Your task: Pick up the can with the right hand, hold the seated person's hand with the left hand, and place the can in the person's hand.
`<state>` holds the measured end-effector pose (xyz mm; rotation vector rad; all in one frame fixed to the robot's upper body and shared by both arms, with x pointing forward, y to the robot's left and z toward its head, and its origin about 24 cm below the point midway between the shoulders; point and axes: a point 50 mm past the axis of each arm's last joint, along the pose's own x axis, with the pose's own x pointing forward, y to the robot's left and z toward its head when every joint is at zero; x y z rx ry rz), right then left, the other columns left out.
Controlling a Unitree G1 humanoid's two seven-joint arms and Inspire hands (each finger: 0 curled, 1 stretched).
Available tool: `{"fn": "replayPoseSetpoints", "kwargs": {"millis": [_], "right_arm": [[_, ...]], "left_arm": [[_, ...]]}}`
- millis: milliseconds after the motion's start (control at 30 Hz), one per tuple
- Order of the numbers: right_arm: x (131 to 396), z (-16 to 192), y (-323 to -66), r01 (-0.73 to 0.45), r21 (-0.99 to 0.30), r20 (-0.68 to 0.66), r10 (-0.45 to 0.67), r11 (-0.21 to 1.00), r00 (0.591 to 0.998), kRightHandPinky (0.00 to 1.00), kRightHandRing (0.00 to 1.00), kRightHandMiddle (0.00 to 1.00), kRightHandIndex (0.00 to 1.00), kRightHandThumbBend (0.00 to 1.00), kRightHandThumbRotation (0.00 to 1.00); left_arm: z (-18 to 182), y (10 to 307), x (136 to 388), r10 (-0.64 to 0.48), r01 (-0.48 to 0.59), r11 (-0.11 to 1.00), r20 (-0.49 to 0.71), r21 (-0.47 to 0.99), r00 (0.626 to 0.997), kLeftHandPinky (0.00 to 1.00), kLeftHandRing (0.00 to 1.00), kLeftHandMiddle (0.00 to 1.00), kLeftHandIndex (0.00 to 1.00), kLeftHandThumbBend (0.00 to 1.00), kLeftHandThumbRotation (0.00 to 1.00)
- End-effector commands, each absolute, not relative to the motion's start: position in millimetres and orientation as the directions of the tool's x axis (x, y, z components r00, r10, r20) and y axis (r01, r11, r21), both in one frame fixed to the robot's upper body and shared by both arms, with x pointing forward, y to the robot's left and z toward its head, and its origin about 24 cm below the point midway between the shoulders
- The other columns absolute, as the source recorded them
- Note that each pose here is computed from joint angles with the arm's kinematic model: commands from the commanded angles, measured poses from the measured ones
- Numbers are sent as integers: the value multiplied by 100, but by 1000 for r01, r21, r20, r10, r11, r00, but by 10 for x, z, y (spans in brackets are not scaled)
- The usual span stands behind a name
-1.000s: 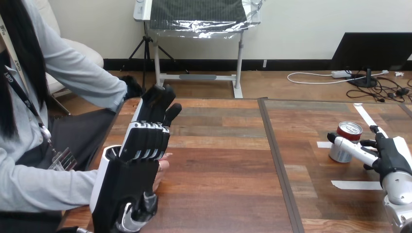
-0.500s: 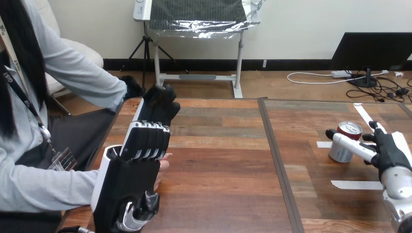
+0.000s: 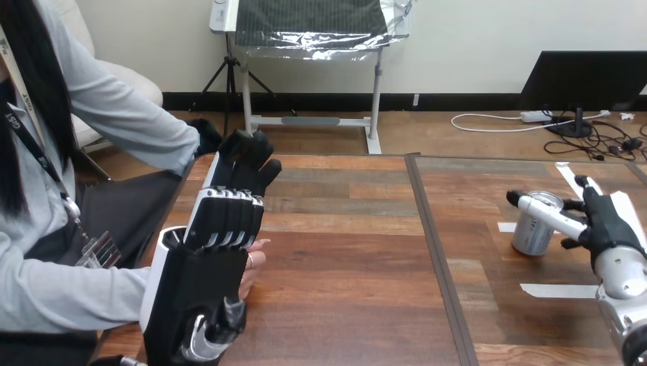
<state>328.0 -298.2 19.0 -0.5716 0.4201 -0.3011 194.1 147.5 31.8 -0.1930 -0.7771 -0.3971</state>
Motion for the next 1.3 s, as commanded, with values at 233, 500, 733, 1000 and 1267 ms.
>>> {"fn": "replayPoseSetpoints", "kwargs": {"millis": [233,500,733,1000,1267], "right_arm": [[3522,504,-2889,187,-569,-213,-363,801,907,65,82,84,98,100,56],[3528,510,-2884,182,-572,-214,-359,800,908,72,87,89,98,100,56],[3531,508,-2875,186,-565,-213,-359,804,909,72,84,87,97,100,56],[3536,516,-2861,218,-539,-194,-372,813,908,61,75,79,92,100,43],[3541,530,-2852,260,-527,-165,-398,809,903,63,74,77,80,100,22]], "left_arm": [[453,1449,1996,-280,424,905,758,4,589,89,96,96,97,86,69],[462,1434,1996,-265,413,911,767,1,584,90,96,96,97,87,69],[465,1431,1985,-268,402,915,767,13,584,91,97,97,97,89,71],[460,1431,1984,-268,395,918,770,24,578,91,97,97,98,84,73],[453,1430,1977,-264,399,917,770,13,581,91,97,97,98,84,73]]}}
